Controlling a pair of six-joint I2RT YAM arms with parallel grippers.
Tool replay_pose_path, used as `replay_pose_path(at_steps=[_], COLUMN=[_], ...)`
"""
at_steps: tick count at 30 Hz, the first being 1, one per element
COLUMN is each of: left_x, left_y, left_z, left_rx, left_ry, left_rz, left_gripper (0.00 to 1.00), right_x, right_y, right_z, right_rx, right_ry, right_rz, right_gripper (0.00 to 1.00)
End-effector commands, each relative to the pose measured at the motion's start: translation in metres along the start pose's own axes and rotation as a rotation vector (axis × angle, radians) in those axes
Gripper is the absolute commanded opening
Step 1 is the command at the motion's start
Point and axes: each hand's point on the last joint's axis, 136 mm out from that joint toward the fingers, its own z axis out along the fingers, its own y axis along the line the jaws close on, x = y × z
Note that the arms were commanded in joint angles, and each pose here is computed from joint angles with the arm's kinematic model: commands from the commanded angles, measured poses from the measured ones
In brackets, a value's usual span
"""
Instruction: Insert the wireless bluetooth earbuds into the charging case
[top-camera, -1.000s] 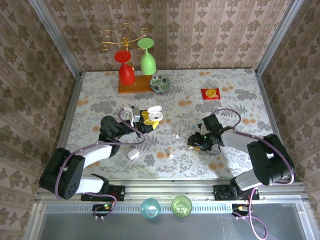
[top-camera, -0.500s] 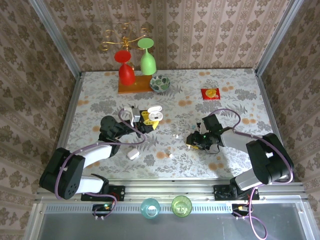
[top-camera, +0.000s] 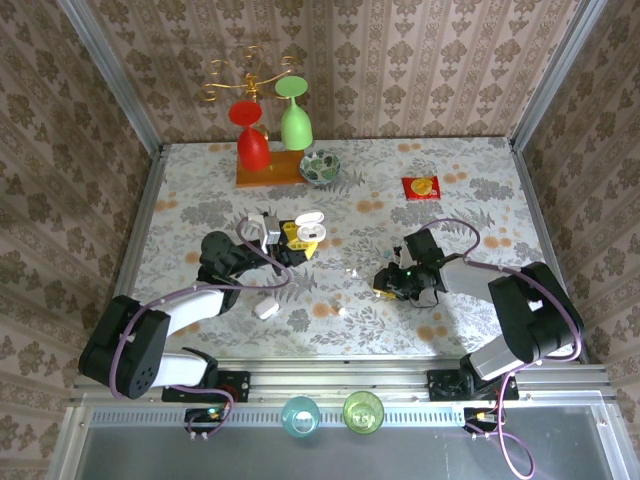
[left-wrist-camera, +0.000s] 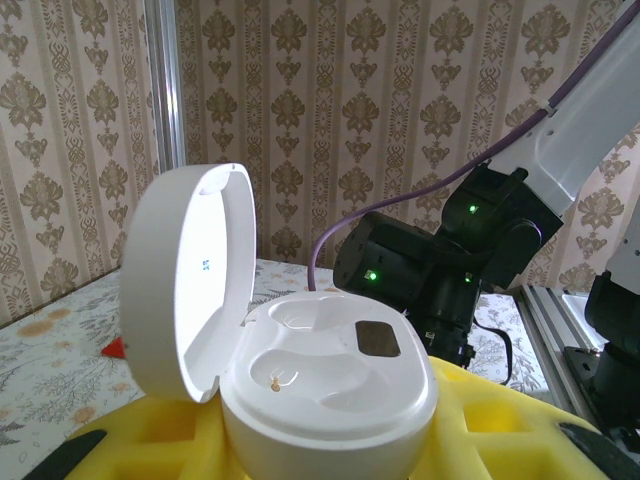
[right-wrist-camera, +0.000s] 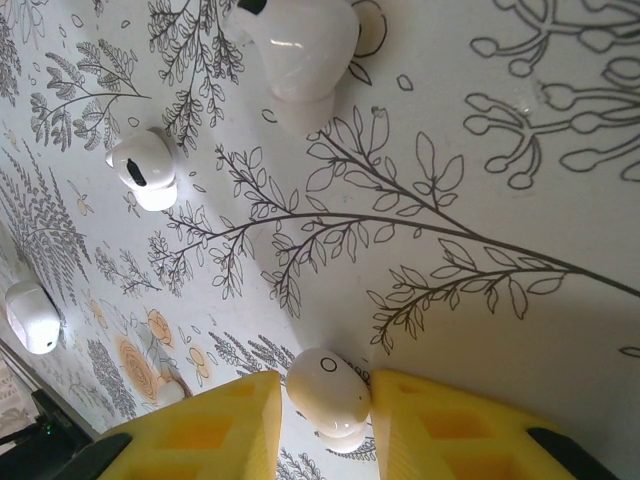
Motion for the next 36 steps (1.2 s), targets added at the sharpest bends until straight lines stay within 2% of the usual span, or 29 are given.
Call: replay_pose_path(at_steps=[1, 6, 19, 26, 36], left_x=[-0.012, -0.012, -0.011, -0.011, -0.011], left_y=[0.0, 0.0, 0.0, 0.0, 0.0], left_z=[0.0, 0.001, 0.0, 0.0, 0.001], left_rx=[0.006, 0.01, 0.008, 0.009, 0.009], left_ry=[-0.025, -0.027, -0.024, -0.023, -0.026], left_rz=[0.042, 0.045, 0.042, 0.04, 0.041], left_gripper=[0.25, 0.25, 0.25, 0.25, 0.25], right_x=[-0.002, -0.012, -0.01, 0.003, 0.009], right_y=[-0.001, 0.004, 0.005, -0.002, 0.003], right_z=[-0.006, -0.011, 0.002, 0.005, 0.002], right_rx=[0.025, 0.036, -0.002, -0.012, -0.055], right_ry=[-0.015, -0.044, -0.01, 0.02, 0.027], right_rz=[-0.023, -0.081, -0.107, -0.103, -0.114], right_gripper=[0.33, 0.39, 0.41, 0.4, 0.34])
